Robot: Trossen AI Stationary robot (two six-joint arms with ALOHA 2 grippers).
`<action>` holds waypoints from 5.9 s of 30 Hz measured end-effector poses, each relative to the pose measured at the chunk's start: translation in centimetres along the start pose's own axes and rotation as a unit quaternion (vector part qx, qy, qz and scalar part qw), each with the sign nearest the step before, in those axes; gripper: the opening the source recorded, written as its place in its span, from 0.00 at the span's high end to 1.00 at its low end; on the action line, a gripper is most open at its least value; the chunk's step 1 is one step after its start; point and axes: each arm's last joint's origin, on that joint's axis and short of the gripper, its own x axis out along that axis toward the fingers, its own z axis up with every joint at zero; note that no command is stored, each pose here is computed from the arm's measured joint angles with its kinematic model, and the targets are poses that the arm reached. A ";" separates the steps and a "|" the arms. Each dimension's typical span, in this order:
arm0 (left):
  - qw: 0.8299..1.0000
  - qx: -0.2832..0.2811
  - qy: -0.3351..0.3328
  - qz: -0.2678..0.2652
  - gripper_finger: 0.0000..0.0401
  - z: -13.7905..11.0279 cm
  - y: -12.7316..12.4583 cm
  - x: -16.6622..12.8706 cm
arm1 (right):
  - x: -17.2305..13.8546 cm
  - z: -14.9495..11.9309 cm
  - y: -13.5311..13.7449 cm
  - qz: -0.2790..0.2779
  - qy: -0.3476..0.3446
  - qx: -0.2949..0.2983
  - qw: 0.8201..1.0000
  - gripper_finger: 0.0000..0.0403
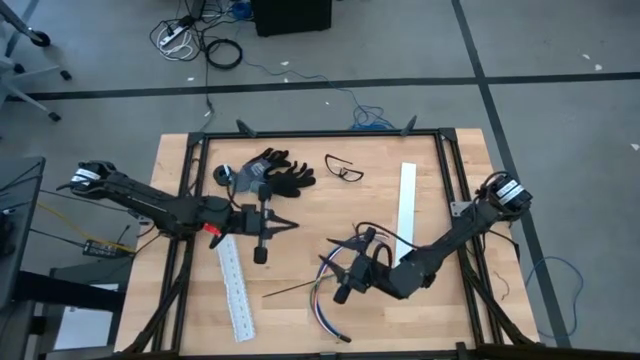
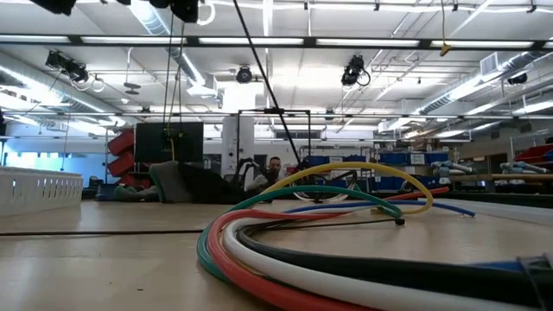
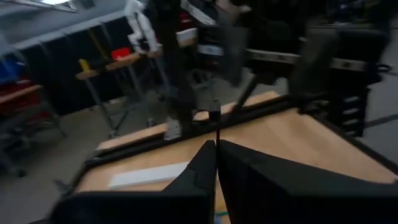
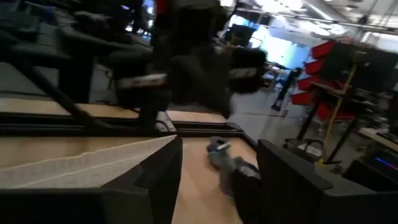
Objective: Ziptie cables
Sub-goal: Insert the top black zip tie pointed tail end through the slot to form a loop
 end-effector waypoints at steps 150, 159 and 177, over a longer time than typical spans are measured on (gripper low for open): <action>0.774 0.585 0.230 0.076 1.00 -5.3 -13.9 3.8 | 15.7 -17.5 -14.8 0.112 0.041 0.630 0.768 0.70; 0.773 0.586 0.230 0.076 1.00 -5.3 -13.8 3.8 | 15.6 -17.5 -14.7 0.113 0.043 0.629 0.768 0.70; 0.773 0.589 0.224 0.078 1.00 -5.1 -13.9 3.8 | 15.6 -17.3 -14.5 0.129 0.039 0.621 0.772 0.70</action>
